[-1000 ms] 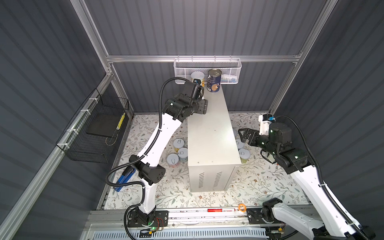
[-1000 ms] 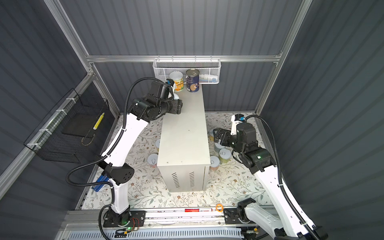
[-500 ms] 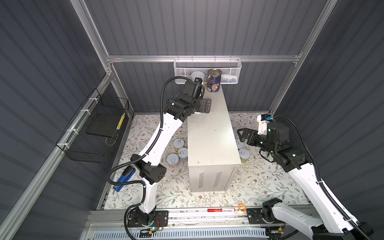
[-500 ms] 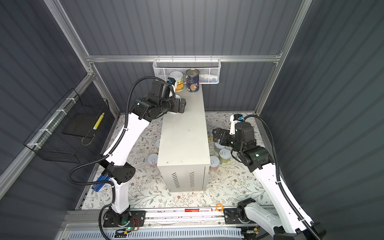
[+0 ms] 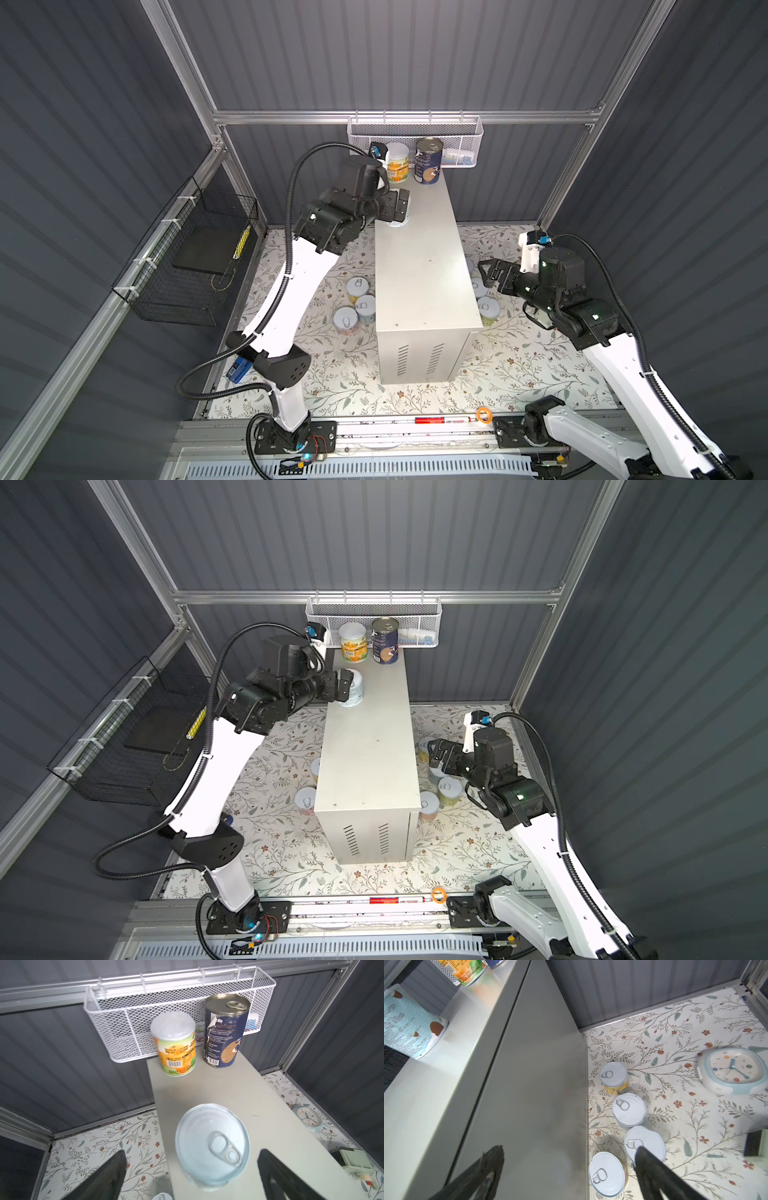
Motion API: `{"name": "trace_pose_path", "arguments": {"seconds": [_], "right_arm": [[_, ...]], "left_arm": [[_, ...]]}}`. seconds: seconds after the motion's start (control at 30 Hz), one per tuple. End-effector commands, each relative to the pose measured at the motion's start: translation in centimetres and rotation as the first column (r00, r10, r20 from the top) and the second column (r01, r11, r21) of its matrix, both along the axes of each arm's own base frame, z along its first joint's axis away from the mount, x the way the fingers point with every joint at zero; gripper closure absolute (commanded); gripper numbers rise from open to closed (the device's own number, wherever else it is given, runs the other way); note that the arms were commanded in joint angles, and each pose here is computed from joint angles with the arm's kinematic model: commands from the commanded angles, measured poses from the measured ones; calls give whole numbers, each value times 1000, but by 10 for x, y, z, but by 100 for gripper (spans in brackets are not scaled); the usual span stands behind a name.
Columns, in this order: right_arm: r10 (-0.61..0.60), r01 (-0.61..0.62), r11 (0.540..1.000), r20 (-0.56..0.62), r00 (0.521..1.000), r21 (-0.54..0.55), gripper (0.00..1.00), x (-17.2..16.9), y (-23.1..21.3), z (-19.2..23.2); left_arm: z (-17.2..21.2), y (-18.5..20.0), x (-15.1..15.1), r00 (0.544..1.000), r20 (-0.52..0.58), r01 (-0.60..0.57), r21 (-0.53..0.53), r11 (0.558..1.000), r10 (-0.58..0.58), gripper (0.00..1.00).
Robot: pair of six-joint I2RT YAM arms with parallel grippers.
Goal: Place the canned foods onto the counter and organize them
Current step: 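Lower the pale blue can onto the cabinet top near the orange tub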
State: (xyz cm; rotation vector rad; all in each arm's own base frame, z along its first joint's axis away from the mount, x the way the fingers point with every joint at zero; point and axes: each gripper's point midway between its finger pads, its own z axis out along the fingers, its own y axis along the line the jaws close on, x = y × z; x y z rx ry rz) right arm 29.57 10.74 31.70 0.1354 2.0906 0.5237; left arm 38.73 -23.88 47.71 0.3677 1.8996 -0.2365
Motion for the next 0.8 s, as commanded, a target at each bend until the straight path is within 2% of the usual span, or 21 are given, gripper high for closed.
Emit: {"name": "trace_pose_path", "arguments": {"seconds": [0.0,0.03,0.1,0.2,0.37,0.77], "right_arm": [[-22,22,1000,-3,1000,-19,1,-4,-7,0],[-24,24,999,-2,1000,-22,1,-4,-7,1],[-23,23,999,0,1000,-28,1,-4,-8,1],[-20,20,999,6,1000,-27,1,-4,-7,2],[-12,12,1000,8,1000,-25,1,-2,-5,3],[-8,8,999,5,1000,-47,1,3,-4,-1]], "left_arm": [[8,7,-15,999,25,26,-15,1000,-26,2],[6,6,-19,999,14,38,-21,999,-38,5],[-1,5,-24,999,-8,54,-34,998,-54,20],[-12,4,-28,997,-37,61,-57,996,-63,33],[-33,-10,-27,990,-93,98,-96,991,-107,35],[-65,-28,-3,986,-136,81,-83,993,-92,46]]}}
